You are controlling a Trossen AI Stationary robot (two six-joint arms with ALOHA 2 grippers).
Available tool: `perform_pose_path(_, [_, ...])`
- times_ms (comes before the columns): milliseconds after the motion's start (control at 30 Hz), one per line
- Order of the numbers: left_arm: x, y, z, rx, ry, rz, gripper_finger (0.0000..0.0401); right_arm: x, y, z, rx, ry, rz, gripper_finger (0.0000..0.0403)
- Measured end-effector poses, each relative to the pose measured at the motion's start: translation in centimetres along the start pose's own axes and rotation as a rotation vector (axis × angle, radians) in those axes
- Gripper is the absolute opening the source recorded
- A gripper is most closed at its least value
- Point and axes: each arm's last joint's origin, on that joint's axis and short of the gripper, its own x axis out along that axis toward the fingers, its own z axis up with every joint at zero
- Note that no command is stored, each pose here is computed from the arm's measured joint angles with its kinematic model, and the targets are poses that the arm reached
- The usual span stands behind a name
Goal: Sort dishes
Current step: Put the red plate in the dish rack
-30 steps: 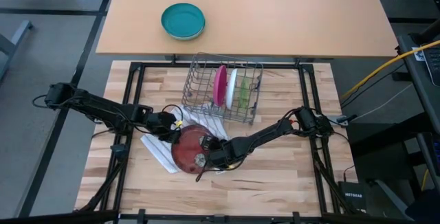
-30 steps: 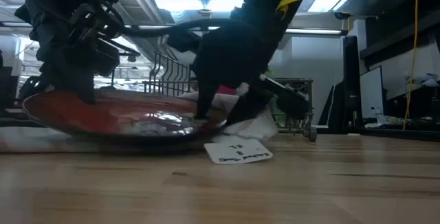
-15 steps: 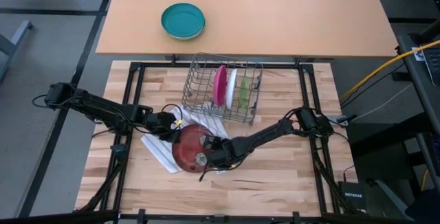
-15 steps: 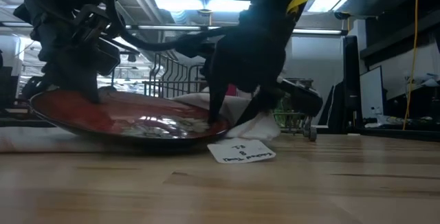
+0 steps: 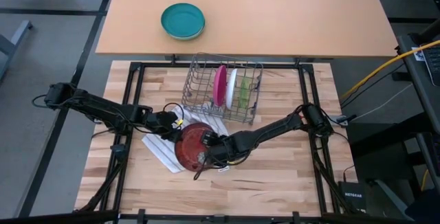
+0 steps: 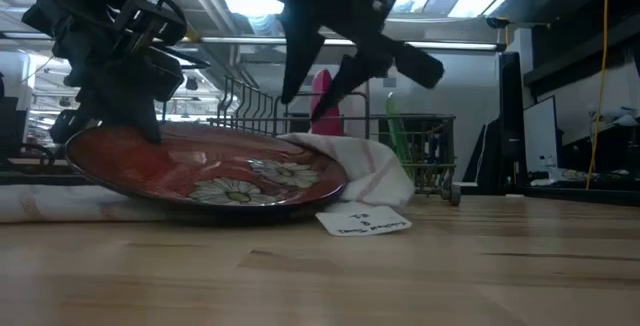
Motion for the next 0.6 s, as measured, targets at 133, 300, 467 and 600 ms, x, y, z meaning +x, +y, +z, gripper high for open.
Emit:
perform_pose_path(133, [-0.2,-0.1,0.0,0.003,-0.006,-0.017,0.0000,-0.9,-1.0,-0.1,0.008,-0.007,-0.013,0.0154])
perform_pose_path(300, [-1.0,-0.9,0.2,0.037,-0.039,-0.102,0.0000,-2.0,-2.1,-0.6,0.011,0.004,-0.017,0.0154])
perform_pose_path(467, [-2.2,-1.3,0.3,0.067,-0.067,-0.166,0.0000,-3.2,-3.6,-1.6,0.027,0.068,-0.056,0.0154])
perform_pose_path(600, [-3.0,-1.5,0.3,0.072,-0.086,-0.205,0.0000,-4.3,-4.9,-2.7,0.012,0.111,-0.069,0.0154])
